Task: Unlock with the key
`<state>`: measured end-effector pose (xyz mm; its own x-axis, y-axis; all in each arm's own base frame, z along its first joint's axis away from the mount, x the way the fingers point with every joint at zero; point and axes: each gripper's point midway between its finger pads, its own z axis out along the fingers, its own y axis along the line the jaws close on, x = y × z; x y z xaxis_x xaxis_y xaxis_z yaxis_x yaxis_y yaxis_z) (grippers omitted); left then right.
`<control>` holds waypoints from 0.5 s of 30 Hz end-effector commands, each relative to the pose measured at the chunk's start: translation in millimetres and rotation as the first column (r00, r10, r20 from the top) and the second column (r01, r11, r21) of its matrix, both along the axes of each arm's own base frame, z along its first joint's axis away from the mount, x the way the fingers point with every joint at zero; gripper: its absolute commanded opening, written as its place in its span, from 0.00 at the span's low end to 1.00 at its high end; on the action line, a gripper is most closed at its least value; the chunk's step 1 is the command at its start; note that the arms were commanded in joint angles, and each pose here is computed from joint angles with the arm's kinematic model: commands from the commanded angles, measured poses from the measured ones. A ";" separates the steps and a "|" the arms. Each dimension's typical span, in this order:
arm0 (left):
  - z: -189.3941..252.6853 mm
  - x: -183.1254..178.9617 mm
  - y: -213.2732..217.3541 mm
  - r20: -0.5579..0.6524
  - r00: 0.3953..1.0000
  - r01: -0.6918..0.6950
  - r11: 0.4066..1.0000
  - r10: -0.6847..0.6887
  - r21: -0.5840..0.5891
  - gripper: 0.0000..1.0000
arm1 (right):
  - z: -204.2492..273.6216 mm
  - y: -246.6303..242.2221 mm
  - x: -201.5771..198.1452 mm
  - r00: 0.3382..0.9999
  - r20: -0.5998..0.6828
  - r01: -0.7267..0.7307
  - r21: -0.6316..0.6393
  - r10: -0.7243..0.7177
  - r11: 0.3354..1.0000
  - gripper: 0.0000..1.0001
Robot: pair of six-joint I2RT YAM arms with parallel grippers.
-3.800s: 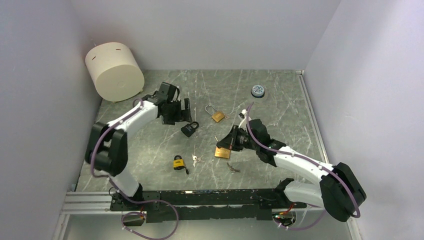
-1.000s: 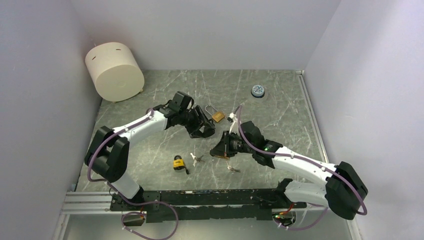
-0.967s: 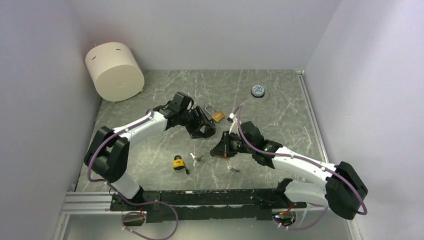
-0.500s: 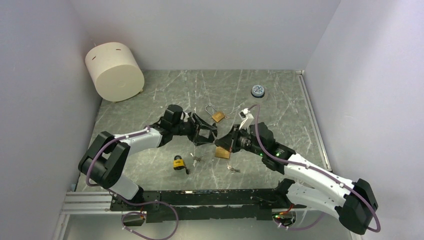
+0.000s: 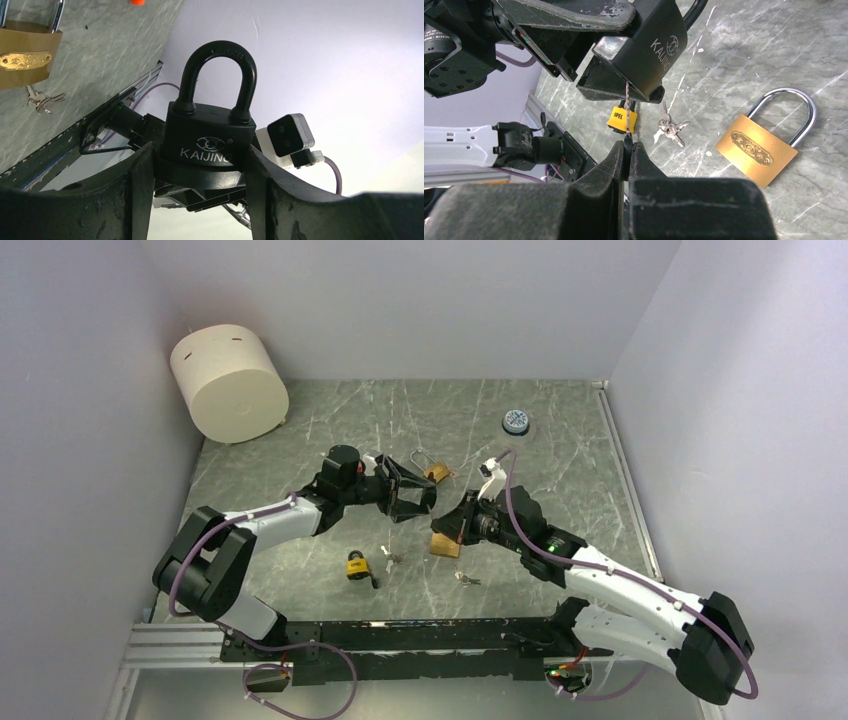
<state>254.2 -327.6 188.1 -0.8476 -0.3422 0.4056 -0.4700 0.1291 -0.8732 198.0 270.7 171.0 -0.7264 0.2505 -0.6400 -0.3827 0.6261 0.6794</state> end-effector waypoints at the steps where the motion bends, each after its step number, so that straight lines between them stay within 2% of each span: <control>1: 52.6 -7.9 -0.5 0.137 0.990 0.049 0.995 -0.036 -0.092 0.14 | -5.1 -3.9 4.5 0.999 -0.007 0.040 -0.009 -0.040 0.999 0.00; 9: 50.0 -7.6 -0.4 0.135 0.990 0.047 0.995 -0.035 -0.086 0.13 | 31.7 1.2 -4.9 0.994 0.111 -0.031 0.119 0.018 0.992 0.00; 15: 49.0 -7.4 -0.4 0.141 0.989 0.049 0.996 -0.038 -0.071 0.13 | 31.2 -2.9 -0.5 0.993 0.114 -0.003 0.097 -0.008 0.995 0.00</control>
<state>250.6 -325.2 188.3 -0.8446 -0.3458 0.4088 -0.4778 0.1423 -0.8668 191.3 264.8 184.4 -0.6898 0.2917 -0.6626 -0.4224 0.5812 0.6956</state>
